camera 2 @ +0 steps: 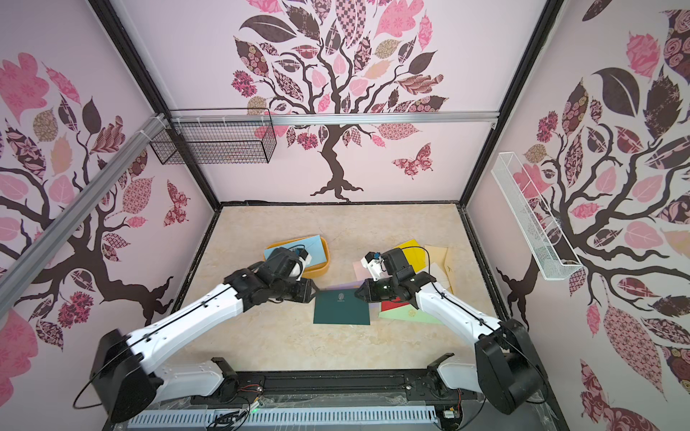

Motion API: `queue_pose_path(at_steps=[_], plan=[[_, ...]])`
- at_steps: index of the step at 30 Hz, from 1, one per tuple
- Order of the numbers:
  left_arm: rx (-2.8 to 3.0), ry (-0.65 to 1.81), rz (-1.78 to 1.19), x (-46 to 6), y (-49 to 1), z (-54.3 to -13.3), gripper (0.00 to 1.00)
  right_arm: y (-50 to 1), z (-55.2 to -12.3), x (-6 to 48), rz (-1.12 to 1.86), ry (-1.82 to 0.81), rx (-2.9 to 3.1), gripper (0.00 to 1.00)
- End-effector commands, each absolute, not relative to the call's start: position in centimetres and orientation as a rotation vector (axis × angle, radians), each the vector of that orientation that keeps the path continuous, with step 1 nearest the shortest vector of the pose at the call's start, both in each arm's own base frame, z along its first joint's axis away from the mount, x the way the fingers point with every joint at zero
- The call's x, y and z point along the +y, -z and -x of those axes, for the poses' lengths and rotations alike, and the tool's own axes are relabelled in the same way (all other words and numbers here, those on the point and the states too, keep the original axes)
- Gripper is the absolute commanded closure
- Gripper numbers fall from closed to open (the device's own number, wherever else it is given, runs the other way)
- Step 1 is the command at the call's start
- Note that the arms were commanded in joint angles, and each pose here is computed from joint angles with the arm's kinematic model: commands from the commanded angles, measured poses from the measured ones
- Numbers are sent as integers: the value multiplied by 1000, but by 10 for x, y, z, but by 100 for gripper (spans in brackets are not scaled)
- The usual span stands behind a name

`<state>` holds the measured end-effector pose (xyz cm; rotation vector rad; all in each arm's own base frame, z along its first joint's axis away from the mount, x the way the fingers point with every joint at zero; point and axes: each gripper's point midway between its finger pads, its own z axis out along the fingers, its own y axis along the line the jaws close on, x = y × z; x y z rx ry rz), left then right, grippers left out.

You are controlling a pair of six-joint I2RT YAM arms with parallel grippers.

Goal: Put the sealed envelopes into the storage box
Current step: Pick up the envelope from the center of the board.

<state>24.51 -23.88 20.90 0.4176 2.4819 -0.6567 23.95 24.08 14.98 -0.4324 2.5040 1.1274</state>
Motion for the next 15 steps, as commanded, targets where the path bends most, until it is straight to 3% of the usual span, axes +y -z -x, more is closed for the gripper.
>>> queue_pose_path(at_steps=[1, 8, 15], plan=[[2370, 533, -662, -216, -263, -231, 38, -209, -233, 256, 669, -1195, 2276, 100], [2099, 497, -1210, -214, -309, -192, 24, -267, -189, 287, 1111, -1297, 1894, 100], [2041, 406, -1519, -218, -297, -179, 23, -291, -157, 288, 1308, -1271, 1610, 100]])
